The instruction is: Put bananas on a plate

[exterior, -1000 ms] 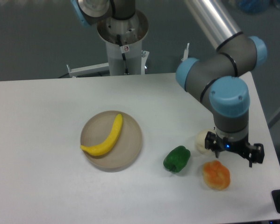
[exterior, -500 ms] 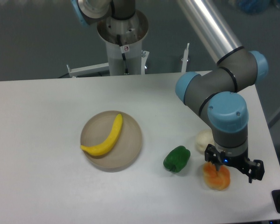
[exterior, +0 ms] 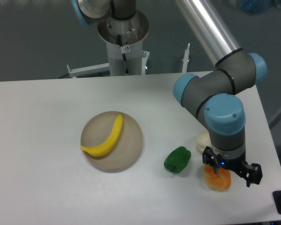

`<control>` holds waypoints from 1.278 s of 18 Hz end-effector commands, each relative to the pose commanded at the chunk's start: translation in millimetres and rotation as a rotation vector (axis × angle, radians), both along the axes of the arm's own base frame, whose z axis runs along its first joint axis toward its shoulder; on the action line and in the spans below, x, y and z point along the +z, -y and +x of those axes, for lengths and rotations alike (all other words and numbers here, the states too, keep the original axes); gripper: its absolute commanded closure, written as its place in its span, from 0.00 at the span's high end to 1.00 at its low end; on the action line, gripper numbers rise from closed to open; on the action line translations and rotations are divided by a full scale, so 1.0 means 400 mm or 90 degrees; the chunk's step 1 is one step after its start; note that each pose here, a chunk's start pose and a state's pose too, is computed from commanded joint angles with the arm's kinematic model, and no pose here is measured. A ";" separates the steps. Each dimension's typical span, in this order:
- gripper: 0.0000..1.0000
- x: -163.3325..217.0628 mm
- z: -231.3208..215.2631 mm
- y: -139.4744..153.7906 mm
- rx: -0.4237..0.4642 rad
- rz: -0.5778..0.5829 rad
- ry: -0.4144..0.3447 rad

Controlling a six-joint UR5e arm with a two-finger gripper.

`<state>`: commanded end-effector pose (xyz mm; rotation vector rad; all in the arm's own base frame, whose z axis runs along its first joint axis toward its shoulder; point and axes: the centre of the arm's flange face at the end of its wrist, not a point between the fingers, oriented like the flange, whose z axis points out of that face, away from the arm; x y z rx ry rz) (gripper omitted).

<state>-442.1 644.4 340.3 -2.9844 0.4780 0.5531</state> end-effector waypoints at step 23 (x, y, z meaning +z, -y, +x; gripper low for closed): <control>1.00 -0.002 0.019 -0.036 -0.016 0.002 -0.005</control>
